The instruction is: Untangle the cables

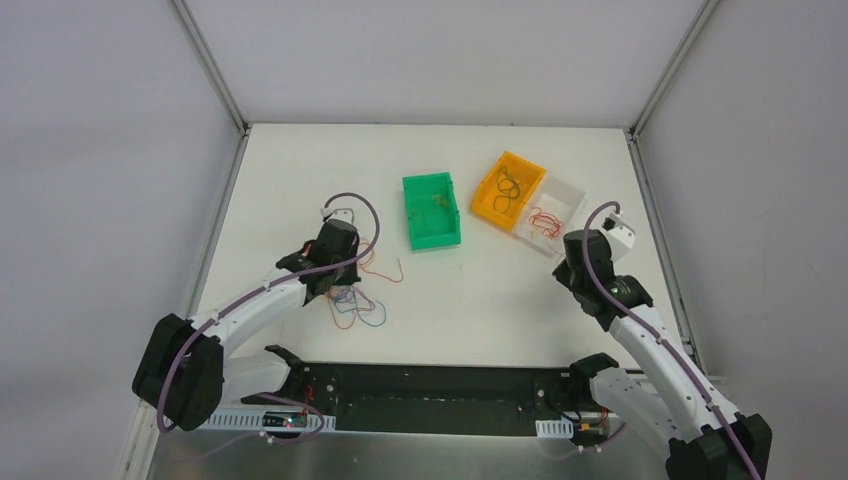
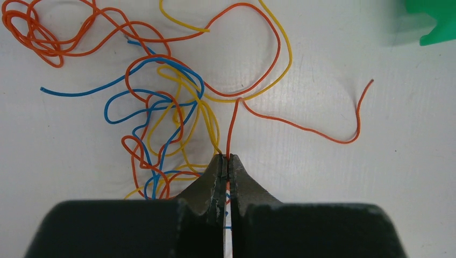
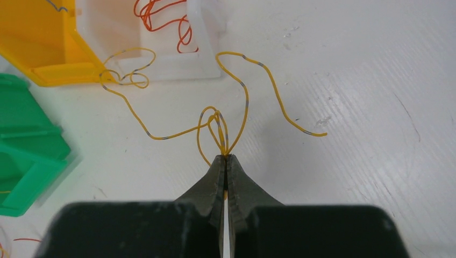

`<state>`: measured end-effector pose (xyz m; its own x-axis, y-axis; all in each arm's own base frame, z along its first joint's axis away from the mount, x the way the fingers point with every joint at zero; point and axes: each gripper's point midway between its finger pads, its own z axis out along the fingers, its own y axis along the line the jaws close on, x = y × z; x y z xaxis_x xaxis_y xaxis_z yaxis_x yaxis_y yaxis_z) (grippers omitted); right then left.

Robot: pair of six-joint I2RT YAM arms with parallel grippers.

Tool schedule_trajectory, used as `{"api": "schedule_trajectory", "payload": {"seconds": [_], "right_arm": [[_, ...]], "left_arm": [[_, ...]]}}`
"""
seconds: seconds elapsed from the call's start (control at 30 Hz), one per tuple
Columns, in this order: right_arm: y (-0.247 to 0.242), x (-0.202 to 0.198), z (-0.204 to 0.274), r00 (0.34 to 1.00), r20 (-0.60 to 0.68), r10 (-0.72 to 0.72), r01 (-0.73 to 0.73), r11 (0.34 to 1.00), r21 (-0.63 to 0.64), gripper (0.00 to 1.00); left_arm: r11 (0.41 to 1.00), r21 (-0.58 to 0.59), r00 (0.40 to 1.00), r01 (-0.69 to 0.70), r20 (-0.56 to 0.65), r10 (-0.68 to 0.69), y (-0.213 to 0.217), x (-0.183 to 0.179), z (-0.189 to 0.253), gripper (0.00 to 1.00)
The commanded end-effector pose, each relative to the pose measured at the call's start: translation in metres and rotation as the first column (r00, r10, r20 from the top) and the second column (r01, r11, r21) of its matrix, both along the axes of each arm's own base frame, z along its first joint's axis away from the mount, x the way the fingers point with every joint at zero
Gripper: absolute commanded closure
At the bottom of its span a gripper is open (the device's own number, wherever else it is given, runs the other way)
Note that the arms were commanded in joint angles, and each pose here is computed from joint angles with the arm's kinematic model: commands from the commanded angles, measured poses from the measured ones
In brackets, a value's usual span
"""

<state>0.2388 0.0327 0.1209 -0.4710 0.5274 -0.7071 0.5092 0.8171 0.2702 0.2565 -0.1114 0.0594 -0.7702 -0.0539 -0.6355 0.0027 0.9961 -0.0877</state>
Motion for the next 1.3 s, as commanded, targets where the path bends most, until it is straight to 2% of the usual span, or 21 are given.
{"api": "schedule_trajectory", "payload": {"seconds": [0.0, 0.13, 0.3, 0.53, 0.73, 0.87, 0.97, 1.13, 1.27], "right_arm": [[0.016, 0.006, 0.028, 0.992, 0.053, 0.114, -0.115, 0.993, 0.029, 1.0], [0.034, 0.014, 0.054, 0.97, 0.088, 0.227, -0.232, 0.972, 0.042, 1.0], [0.053, 0.031, 0.079, 0.946, 0.073, 0.315, -0.319, 0.946, 0.052, 1.0], [0.059, 0.077, 0.114, 0.949, 0.076, 0.307, -0.306, 0.952, -0.023, 1.0], [0.05, 0.119, 0.124, 0.974, 0.041, 0.221, -0.215, 0.969, -0.118, 1.0], [0.054, 0.135, 0.126, 0.972, 0.02, 0.236, -0.23, 0.961, -0.152, 1.0], [0.072, 0.138, 0.122, 0.953, -0.004, 0.303, -0.3, 0.942, -0.149, 1.0], [0.102, 0.129, 0.134, 0.929, 0.003, 0.371, -0.358, 0.9, -0.248, 1.0], [0.127, 0.119, 0.149, 0.912, 0.021, 0.41, -0.389, 0.88, -0.274, 1.0]], "left_arm": [[0.999, -0.026, 0.993, 0.031, 0.118, -0.027, -0.005, 0.016, 0.013, 1.0], [0.99, -0.091, 0.982, 0.108, 0.164, -0.092, -0.02, 0.015, 0.02, 1.0], [0.973, -0.157, 0.967, 0.168, 0.217, -0.131, -0.031, 0.01, 0.021, 1.0], [0.957, -0.193, 0.95, 0.217, 0.266, -0.161, -0.036, 0.004, 0.036, 1.0], [0.955, -0.199, 0.95, 0.218, 0.266, -0.161, -0.037, 0.002, 0.035, 1.0], [0.956, -0.195, 0.952, 0.217, 0.259, -0.163, -0.037, 0.004, 0.034, 1.0], [0.956, -0.194, 0.952, 0.218, 0.259, -0.164, -0.037, 0.004, 0.034, 1.0], [0.956, -0.195, 0.952, 0.217, 0.259, -0.164, -0.038, 0.004, 0.034, 1.0], [0.957, -0.195, 0.952, 0.217, 0.257, -0.163, -0.038, 0.004, 0.033, 1.0]]}}
